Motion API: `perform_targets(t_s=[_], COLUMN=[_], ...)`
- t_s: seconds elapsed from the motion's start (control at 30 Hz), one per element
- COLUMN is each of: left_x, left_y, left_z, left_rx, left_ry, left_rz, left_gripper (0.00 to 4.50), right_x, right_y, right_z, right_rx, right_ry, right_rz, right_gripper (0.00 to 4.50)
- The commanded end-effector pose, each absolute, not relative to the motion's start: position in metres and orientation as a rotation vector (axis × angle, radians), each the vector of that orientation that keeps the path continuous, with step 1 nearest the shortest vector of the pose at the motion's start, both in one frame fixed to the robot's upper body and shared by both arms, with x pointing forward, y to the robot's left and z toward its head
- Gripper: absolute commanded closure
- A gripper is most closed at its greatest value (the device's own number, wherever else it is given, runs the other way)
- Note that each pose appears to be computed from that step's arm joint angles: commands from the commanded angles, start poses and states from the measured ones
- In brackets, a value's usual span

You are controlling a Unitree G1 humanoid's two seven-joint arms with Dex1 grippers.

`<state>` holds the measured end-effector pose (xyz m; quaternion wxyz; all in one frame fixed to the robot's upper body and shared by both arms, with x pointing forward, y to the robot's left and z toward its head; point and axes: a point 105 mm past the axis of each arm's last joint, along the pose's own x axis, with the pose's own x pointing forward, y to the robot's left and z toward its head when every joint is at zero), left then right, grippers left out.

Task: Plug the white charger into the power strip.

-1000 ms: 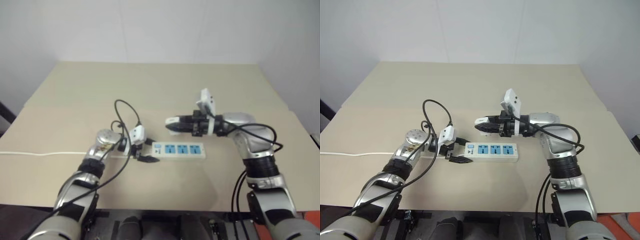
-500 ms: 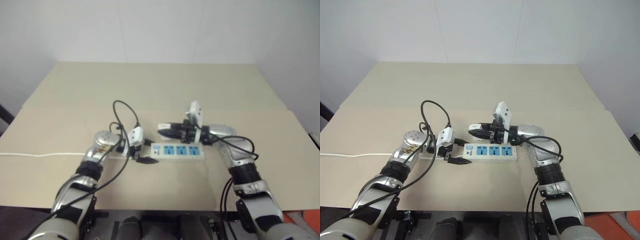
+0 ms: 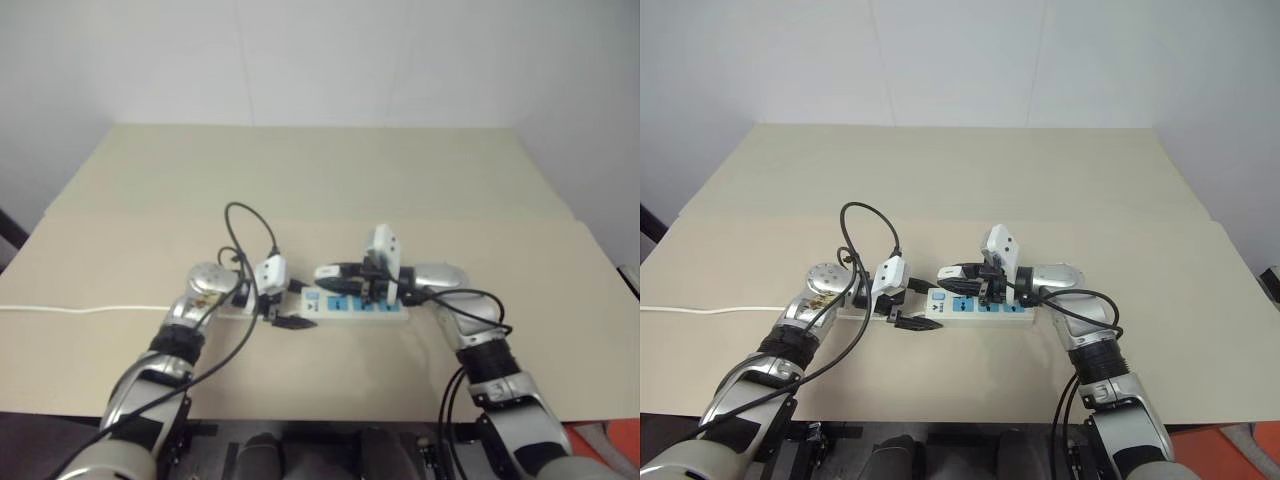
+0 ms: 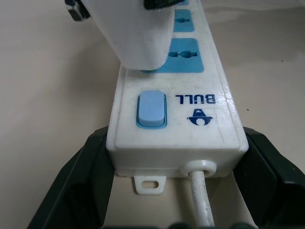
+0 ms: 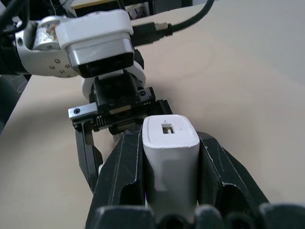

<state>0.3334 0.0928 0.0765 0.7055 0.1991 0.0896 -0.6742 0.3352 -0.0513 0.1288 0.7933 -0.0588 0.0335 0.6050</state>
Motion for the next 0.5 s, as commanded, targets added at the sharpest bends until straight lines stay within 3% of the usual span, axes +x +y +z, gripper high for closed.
perform_targets(t_s=[0.03, 0.3, 0.5], left_x=[0.329, 0.329, 0.328], left_y=[0.094, 0.095, 0.096], left_z=[0.07, 0.07, 0.069], left_rx=[0.464, 0.466, 0.465], left_ry=[0.238, 0.238, 0.242], left_rz=[-1.517, -1.517, -1.519], left_gripper=[1.23, 1.23, 1.23], right_x=[0.337, 0.344, 0.342], right_y=[-0.052, -0.057, -0.057], right_z=[0.138, 0.137, 0.15], right_rx=[-0.156, -0.157, -0.032], right_ry=[0.027, 0.028, 0.008], right_rz=[1.305, 1.281, 1.281], right_gripper=[3.33, 3.33, 3.33])
